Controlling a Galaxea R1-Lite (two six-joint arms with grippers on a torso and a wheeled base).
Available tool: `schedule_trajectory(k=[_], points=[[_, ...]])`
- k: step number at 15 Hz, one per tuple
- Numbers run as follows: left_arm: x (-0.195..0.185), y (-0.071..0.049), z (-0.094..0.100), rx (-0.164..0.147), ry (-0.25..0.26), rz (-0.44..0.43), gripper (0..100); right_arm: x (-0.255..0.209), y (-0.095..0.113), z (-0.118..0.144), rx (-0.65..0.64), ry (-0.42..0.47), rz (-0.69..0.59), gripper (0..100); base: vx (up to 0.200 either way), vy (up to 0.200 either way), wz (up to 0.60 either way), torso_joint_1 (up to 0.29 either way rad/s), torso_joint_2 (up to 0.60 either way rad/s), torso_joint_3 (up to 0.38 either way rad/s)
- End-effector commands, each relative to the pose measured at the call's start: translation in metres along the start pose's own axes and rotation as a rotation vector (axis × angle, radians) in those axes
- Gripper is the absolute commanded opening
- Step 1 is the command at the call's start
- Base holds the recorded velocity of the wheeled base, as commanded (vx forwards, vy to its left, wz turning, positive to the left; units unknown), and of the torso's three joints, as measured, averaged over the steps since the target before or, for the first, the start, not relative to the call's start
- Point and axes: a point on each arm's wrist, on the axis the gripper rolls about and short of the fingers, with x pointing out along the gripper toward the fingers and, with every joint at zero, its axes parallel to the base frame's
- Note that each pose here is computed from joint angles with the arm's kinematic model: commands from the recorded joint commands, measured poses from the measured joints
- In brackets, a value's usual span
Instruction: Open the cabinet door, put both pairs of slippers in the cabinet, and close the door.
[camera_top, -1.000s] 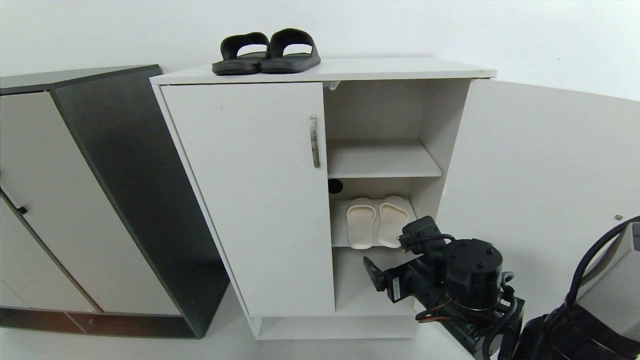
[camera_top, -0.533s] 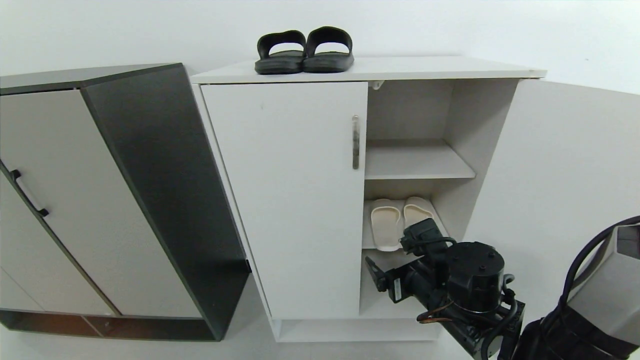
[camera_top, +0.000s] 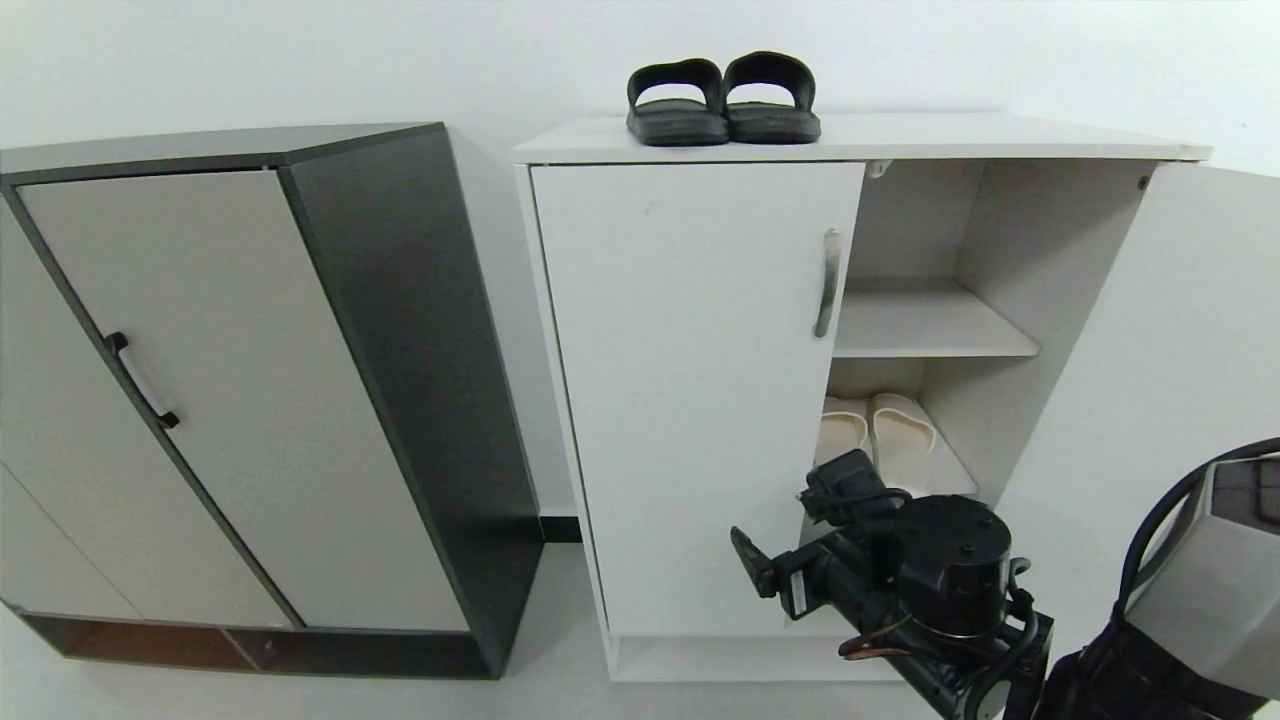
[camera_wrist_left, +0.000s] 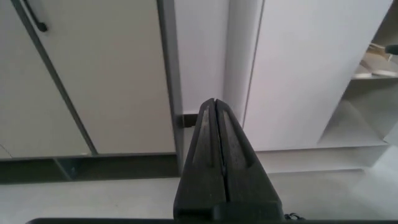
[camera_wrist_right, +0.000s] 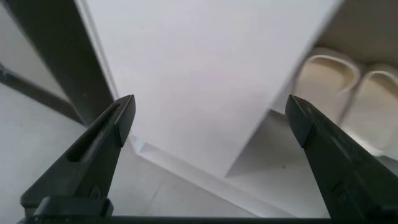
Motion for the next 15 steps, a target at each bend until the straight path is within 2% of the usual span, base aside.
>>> schedule_trajectory(k=[1, 7, 15], points=[[0.000, 0.000, 0.000, 0.000, 0.001, 0.001, 0, 0.000, -0.001, -0.004, -0.005, 0.014, 0.002, 100, 0.000, 0.000, 0.00, 0.000, 0.00, 0.000], [0.000, 0.000, 0.000, 0.000, 0.001, 0.001, 0, 0.000, 0.000, -0.004, 0.002, -0.011, 0.005, 100, 0.000, 0.000, 0.00, 0.000, 0.00, 0.000], [0.000, 0.000, 0.000, 0.001, 0.001, 0.000, 0, 0.003, 0.002, -0.015, -0.003, 0.013, 0.019, 100, 0.000, 0.000, 0.00, 0.000, 0.00, 0.000]])
